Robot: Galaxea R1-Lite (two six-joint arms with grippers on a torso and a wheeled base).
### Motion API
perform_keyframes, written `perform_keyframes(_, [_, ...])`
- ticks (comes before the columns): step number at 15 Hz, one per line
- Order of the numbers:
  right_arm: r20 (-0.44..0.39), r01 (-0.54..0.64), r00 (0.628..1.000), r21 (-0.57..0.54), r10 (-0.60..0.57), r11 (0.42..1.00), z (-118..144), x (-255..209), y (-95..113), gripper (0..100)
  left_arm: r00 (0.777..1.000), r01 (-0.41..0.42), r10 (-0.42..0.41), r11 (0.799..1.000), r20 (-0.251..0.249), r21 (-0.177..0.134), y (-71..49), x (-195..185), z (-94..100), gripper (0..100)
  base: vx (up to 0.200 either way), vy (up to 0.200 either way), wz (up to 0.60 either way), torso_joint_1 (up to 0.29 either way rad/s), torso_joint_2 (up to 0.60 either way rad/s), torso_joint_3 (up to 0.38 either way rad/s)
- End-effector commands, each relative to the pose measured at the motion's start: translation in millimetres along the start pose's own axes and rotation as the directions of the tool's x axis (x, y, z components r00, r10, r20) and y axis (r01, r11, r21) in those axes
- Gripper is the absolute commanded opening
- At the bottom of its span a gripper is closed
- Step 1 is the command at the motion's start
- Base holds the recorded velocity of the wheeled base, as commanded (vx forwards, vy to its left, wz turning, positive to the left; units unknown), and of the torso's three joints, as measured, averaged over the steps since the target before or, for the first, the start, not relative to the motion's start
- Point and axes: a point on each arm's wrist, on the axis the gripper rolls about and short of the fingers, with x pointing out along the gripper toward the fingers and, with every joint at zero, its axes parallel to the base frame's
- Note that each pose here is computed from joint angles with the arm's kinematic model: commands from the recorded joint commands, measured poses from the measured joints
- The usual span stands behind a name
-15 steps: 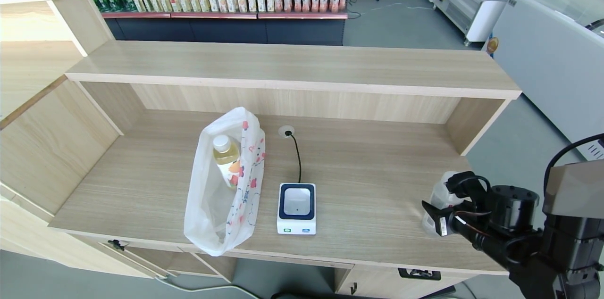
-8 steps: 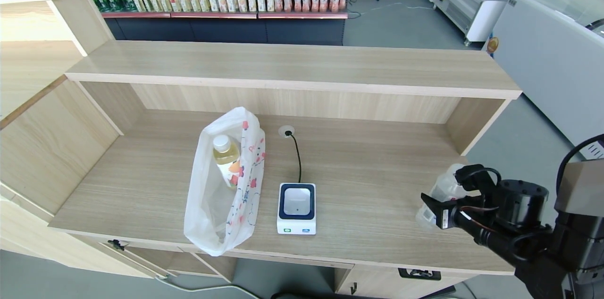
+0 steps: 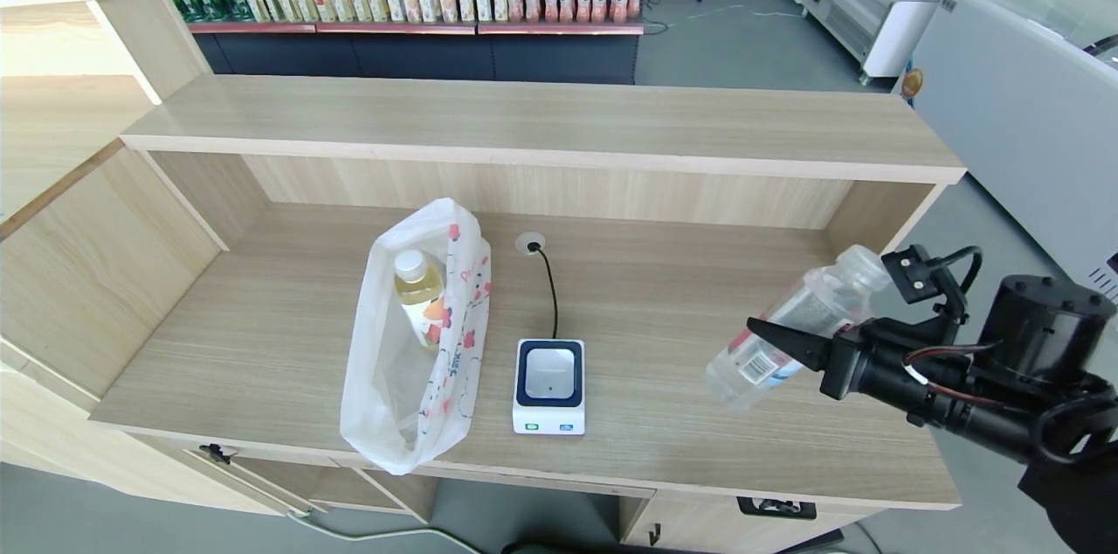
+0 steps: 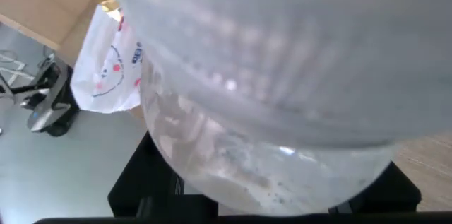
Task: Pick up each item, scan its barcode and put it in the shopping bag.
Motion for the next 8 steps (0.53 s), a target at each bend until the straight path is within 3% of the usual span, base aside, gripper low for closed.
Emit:
perform_keyframes(1, [0.063, -0.118, 0.99, -0.084, 0.123, 0.99, 21.8, -11.7, 31.9, 0, 1.0, 0.0, 0.0, 1.0, 0.0, 0.0, 0.0, 0.0, 0.0, 100, 0.0, 0.0, 0.0, 0.0, 0.0, 0.0])
perform_keyframes(2, [0.066, -0.148, 0.986, -0.096, 0.155, 0.984, 23.3, -11.7, 38.2, 0, 1.0, 0.0, 0.0, 1.0, 0.0, 0.0, 0.0, 0.0, 0.0, 100, 0.0, 0.0, 0.0, 0.0, 0.0, 0.0])
perform_keyframes(4, [0.065, -0.317, 0.943, -0.133, 0.328, 0.939, 32.3, -17.9, 54.0, 0, 1.0, 0.0, 0.0, 1.0, 0.0, 0.0, 0.0, 0.0, 0.0, 100, 0.0, 0.0, 0.0, 0.0, 0.0, 0.0])
perform_keyframes(6, [0.054, -0.411, 0.904, -0.155, 0.423, 0.898, 36.1, -22.2, 60.5, 0, 1.0, 0.0, 0.0, 1.0, 0.0, 0.0, 0.0, 0.0, 0.0, 100, 0.0, 0.0, 0.0, 0.0, 0.0, 0.0])
perform_keyframes(8, [0.047, -0.441, 0.89, -0.161, 0.453, 0.883, 34.6, -21.1, 61.7, 0, 1.0, 0.0, 0.0, 1.0, 0.0, 0.0, 0.0, 0.0, 0.0, 100, 0.0, 0.0, 0.0, 0.0, 0.0, 0.0])
